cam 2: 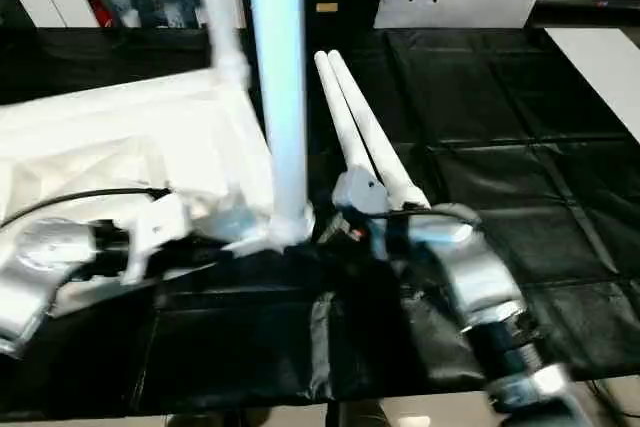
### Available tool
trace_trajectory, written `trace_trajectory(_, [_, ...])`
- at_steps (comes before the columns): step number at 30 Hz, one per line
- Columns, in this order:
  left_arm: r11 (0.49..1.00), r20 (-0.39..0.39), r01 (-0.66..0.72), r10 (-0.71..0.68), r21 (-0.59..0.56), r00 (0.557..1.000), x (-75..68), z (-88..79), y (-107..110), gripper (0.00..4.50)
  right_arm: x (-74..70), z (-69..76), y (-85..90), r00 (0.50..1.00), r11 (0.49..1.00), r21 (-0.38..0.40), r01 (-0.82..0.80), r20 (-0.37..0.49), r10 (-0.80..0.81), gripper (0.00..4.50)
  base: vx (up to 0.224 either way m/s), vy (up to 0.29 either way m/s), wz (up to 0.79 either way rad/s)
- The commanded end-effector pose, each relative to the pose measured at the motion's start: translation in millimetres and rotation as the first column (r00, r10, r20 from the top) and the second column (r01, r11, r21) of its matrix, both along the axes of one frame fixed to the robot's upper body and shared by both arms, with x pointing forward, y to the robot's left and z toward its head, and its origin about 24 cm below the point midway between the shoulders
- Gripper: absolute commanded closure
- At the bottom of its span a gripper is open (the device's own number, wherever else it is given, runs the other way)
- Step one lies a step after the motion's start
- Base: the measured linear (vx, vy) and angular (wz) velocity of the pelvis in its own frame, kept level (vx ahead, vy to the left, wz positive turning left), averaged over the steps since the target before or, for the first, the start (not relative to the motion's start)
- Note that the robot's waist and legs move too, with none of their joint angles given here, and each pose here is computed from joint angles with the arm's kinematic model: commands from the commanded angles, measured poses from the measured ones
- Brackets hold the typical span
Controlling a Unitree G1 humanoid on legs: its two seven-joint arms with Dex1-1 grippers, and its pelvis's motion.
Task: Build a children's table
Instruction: Rotate leg to tighten
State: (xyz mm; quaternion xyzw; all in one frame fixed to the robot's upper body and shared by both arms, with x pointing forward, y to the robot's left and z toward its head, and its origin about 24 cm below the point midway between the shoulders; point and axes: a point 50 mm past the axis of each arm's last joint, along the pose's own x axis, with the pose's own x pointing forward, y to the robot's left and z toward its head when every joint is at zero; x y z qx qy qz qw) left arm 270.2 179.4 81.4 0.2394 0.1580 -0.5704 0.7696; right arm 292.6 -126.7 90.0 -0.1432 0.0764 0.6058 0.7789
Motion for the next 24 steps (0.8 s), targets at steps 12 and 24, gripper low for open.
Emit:
trace_trajectory(12, [0.978,-0.089,0.209,-0.207,0.019,0.974,-7.2,-5.6,-4.1,4.5,0.8,-3.2,3.0,0.994,0.996,0.032,-0.081,-0.065,0.083,1.29,0.0,0.0,0.0])
trace_trajectory(24, [0.982,-0.1,0.187,-0.185,0.01,0.978,-6.3,-7.1,-1.8,4.5,-5.4,-10.9,11.1,0.99,0.994,0.074,-0.086,-0.109,0.094,1.89,0.0,0.0,0.0])
